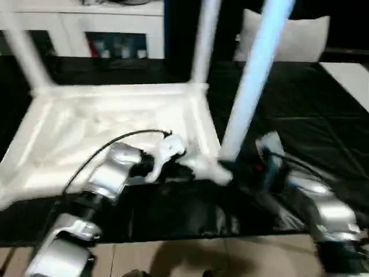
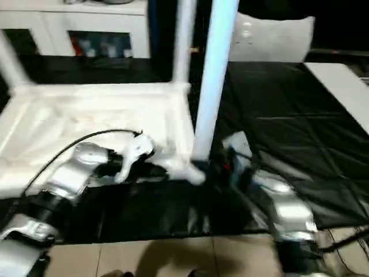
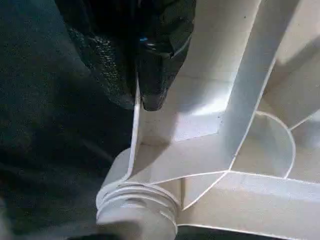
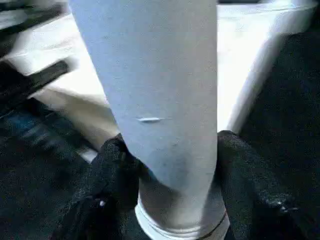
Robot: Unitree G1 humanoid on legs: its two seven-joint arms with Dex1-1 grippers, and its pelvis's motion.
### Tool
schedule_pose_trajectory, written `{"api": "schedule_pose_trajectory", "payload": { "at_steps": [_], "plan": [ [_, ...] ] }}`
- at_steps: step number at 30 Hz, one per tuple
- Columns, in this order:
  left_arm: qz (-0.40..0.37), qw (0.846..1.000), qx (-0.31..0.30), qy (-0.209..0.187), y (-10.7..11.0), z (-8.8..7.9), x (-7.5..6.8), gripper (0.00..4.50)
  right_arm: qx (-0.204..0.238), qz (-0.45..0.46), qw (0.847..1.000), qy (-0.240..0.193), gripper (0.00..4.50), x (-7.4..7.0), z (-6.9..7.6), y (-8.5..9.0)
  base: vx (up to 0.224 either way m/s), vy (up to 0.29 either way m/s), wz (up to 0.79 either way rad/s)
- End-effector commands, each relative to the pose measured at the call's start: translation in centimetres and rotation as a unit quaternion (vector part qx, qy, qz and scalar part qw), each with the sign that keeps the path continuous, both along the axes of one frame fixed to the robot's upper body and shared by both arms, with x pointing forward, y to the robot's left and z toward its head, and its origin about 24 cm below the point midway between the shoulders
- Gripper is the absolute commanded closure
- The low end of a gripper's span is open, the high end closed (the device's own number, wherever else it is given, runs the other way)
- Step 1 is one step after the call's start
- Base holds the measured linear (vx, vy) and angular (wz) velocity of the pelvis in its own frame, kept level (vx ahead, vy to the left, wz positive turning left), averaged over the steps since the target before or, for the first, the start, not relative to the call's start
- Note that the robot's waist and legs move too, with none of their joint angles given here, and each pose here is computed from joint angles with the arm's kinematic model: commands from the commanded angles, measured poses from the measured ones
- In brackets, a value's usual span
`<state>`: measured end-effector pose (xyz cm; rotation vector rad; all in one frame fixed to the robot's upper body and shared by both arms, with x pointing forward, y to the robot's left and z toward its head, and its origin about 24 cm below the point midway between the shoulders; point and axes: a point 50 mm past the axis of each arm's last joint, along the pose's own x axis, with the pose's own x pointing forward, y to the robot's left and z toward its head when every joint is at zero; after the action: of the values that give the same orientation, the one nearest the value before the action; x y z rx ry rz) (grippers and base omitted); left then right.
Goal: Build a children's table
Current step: Rotate leg to tighten
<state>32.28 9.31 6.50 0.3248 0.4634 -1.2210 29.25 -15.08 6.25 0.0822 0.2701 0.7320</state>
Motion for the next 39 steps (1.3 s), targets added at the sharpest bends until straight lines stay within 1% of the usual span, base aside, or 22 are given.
{"api": "schedule_pose_trajectory", "payload": {
  "at_steps": [1, 4, 5, 7, 8, 9, 10, 11, 14, 17, 19, 20, 22, 24, 25, 27, 29, 30, 33, 37, 38, 39],
  "plan": [
    [0.016, 0.999, -0.033, -0.006, -3.5, 0.2, -0.2, 4.50, 0.020, 0.046, 0.997, 0.057, 2.41, -0.7, -1.8, 4.5, 0.000, 0.000, 0.00],
    [0.058, 0.997, -0.038, -0.023, -4.8, 0.6, 0.2, 4.50, 0.012, -0.034, 0.997, 0.073, 2.45, 0.1, -2.2, 5.3, 0.000, 0.000, 0.00],
    [0.084, 0.995, -0.043, -0.033, -5.7, 0.8, 0.5, 4.50, 0.006, -0.080, 0.994, 0.075, 2.45, 0.7, -2.4, 5.7, 0.000, 0.000, 0.00],
    [0.102, 0.993, -0.042, -0.048, -6.3, 1.0, 0.6, 4.50, 0.019, -0.117, 0.991, 0.069, 2.45, 1.2, -2.2, 5.9, 0.000, 0.000, 0.00],
    [0.110, 0.991, -0.041, -0.057, -6.7, 1.1, 0.6, 4.50, 0.034, -0.137, 0.988, 0.067, 2.11, 1.4, -2.0, 6.0, 0.000, 0.000, 0.00],
    [0.109, 0.991, -0.041, -0.063, -7.0, 1.2, 0.5, 4.50, 0.041, -0.150, 0.986, 0.061, 1.92, 1.5, -1.9, 6.0, 0.000, 0.000, 0.00],
    [0.107, 0.991, -0.041, -0.066, -7.2, 1.2, 0.5, 4.50, 0.047, -0.155, 0.985, 0.058, 1.78, 1.5, -1.8, 6.1, 0.000, 0.000, 0.00],
    [0.103, 0.992, -0.037, -0.069, -7.3, 1.1, 0.4, 4.50, 0.054, -0.160, 0.984, 0.057, 1.78, 1.4, -1.7, 6.1, 0.000, 0.000, 0.00],
    [0.098, 0.992, -0.032, -0.074, -7.0, 1.0, 0.3, 4.50, 0.052, -0.159, 0.985, 0.052, 1.42, 1.3, -1.7, 6.0, 0.000, 0.000, 0.00],
    [0.088, 0.992, -0.036, -0.079, -6.3, 1.1, 0.4, 4.50, 0.021, -0.158, 0.987, 0.031, 1.21, 1.2, -1.8, 4.7, 0.000, 0.000, 0.00],
    [0.080, 0.993, -0.029, -0.081, -5.9, 1.0, 0.4, 4.50, 0.018, -0.154, 0.988, 0.026, 1.09, 1.2, -1.7, 4.1, 0.000, 0.000, 0.00],
    [0.069, 0.994, -0.025, -0.079, -5.4, 0.9, 0.4, 4.50, 0.013, -0.142, 0.990, 0.016, 0.90, 1.2, -1.5, 3.3, 0.000, 0.000, 0.00],
    [0.059, 0.995, -0.026, -0.075, -4.9, 0.8, 0.3, 4.50, 0.004, -0.128, 0.992, 0.003, 0.84, 1.1, -1.3, 2.4, 0.000, 0.000, 0.00],
    [0.028, 0.997, -0.028, -0.073, -4.4, 0.8, 0.0, 4.50, -0.009, -0.101, 0.995, -0.012, 0.61, 0.8, -1.1, 1.3, 0.000, 0.000, 0.00],
    [0.004, 0.997, -0.025, -0.073, -4.0, 0.7, -0.3, 4.50, -0.028, -0.074, 0.997, -0.026, 0.41, 0.6, -0.9, 0.3, 0.000, 0.000, 0.00],
    [-0.013, 0.997, -0.023, -0.071, -3.8, 0.6, -0.5, 4.50, -0.045, -0.056, 0.997, -0.036, 0.37, 0.5, -0.7, -0.5, 0.000, 0.000, 0.00],
    [-0.037, 0.997, -0.017, -0.066, -3.3, 0.4, -0.8, 4.50, -0.061, -0.029, 0.997, -0.042, 0.06, 0.2, -0.5, -1.7, 0.000, 0.000, 0.00],
    [-0.044, 0.997, -0.016, -0.066, -3.2, 0.4, -0.9, 4.50, -0.063, -0.023, 0.997, -0.042, 0.06, 0.2, -0.4, -2.0, 0.000, 0.000, 0.00],
    [-0.118, 0.991, -0.005, -0.063, -2.1, 0.1, -1.7, 4.50, -0.086, 0.078, 0.992, -0.045, 0.06, -0.7, 0.3, -3.6, 0.000, 0.000, 0.00],
    [-0.167, 0.985, 0.013, -0.050, -0.8, 0.1, -2.2, 4.50, -0.070, 0.177, 0.981, -0.028, 0.06, -1.7, 1.0, -4.3, 0.000, 0.000, 0.00],
    [-0.172, 0.984, 0.015, -0.049, -0.6, 0.1, -2.2, 4.50, -0.067, 0.186, 0.980, -0.026, 0.21, -1.8, 1.0, -4.4, 0.000, 0.000, 0.00],
    [-0.177, 0.983, 0.016, -0.048, -0.5, 0.1, -2.2, 4.50, -0.064, 0.193, 0.979, -0.024, 0.21, -1.8, 1.1, -4.5, 0.000, 0.000, 0.00]
  ]
}}
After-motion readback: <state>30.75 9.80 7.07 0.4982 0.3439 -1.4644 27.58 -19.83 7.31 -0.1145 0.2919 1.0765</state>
